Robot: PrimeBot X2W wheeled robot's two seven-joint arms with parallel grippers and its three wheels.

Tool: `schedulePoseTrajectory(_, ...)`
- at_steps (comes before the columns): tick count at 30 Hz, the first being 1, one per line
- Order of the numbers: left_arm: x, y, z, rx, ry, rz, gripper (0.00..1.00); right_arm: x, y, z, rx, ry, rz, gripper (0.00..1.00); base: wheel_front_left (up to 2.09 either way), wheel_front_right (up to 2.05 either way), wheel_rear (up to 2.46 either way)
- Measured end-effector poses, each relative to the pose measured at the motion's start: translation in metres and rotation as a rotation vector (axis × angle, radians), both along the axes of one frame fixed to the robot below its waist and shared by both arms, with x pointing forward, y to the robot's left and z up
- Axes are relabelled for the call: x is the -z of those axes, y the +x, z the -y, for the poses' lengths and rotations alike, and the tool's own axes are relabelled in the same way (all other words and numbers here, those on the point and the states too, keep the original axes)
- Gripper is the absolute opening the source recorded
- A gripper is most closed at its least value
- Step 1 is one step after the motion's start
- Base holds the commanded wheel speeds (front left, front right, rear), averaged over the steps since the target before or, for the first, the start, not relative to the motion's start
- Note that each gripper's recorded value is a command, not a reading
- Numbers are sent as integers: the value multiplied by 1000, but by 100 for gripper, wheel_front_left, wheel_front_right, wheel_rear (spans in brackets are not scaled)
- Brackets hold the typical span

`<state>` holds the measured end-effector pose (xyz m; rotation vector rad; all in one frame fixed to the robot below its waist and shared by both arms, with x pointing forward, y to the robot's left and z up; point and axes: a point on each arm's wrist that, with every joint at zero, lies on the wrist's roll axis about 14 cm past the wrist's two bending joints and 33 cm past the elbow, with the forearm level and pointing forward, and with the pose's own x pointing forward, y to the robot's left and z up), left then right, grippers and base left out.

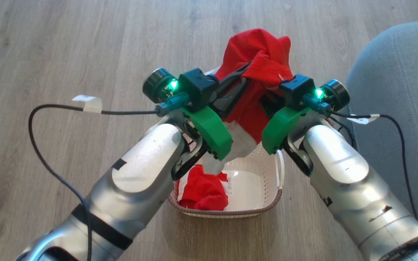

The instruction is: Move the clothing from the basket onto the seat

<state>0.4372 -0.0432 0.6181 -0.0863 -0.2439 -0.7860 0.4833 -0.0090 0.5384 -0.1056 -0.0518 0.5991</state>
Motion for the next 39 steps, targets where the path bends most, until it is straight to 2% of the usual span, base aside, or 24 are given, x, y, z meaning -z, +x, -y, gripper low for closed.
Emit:
schedulePoseTrajectory(1,0,1,0,0,-3,-2,89,-2,1,2,6,0,7,0,0,0,0)
schedulePoseTrajectory(2,0,2,0,-1,-7,-3,100,-3,2,4,11,1,14,0,0,0,0)
schedulePoseTrajectory(21,30,9,1,-25,-4,-70,100,-12,2,46,122,8,56,0,0,0,0)
schedulePoseTrajectory(39,54,-10,78,182,6,-123,100,-29,-28,144,360,27,106,0,0,0,0)
